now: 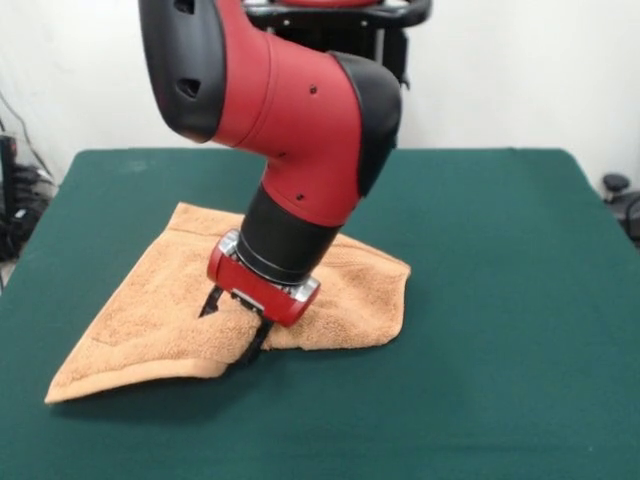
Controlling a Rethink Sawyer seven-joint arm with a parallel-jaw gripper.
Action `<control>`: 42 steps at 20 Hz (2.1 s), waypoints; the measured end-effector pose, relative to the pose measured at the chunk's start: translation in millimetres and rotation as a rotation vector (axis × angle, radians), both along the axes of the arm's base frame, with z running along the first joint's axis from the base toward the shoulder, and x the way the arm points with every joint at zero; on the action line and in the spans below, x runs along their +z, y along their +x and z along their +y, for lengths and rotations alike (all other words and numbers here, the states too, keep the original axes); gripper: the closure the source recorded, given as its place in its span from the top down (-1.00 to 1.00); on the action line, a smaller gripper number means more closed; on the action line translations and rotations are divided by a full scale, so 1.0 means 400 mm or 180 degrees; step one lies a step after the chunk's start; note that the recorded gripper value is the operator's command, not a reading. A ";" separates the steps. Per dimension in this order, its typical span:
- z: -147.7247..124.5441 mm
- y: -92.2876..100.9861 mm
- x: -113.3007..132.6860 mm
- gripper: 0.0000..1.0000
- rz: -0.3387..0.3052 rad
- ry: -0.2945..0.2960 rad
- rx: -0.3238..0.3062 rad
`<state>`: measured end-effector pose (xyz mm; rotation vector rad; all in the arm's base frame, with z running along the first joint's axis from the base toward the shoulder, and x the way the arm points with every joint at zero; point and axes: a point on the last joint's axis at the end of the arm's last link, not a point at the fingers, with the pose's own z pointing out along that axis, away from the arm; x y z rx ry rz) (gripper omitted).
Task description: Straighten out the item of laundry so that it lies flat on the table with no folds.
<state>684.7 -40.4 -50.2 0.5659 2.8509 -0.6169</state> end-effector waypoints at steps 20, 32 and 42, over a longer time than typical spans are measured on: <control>0.138 -0.010 0.011 1.00 0.0049 0.0449 -0.0219; 0.281 -0.041 0.025 1.00 0.0176 0.0861 -0.0395; 0.340 -0.065 0.030 1.00 0.0247 0.0866 -0.0284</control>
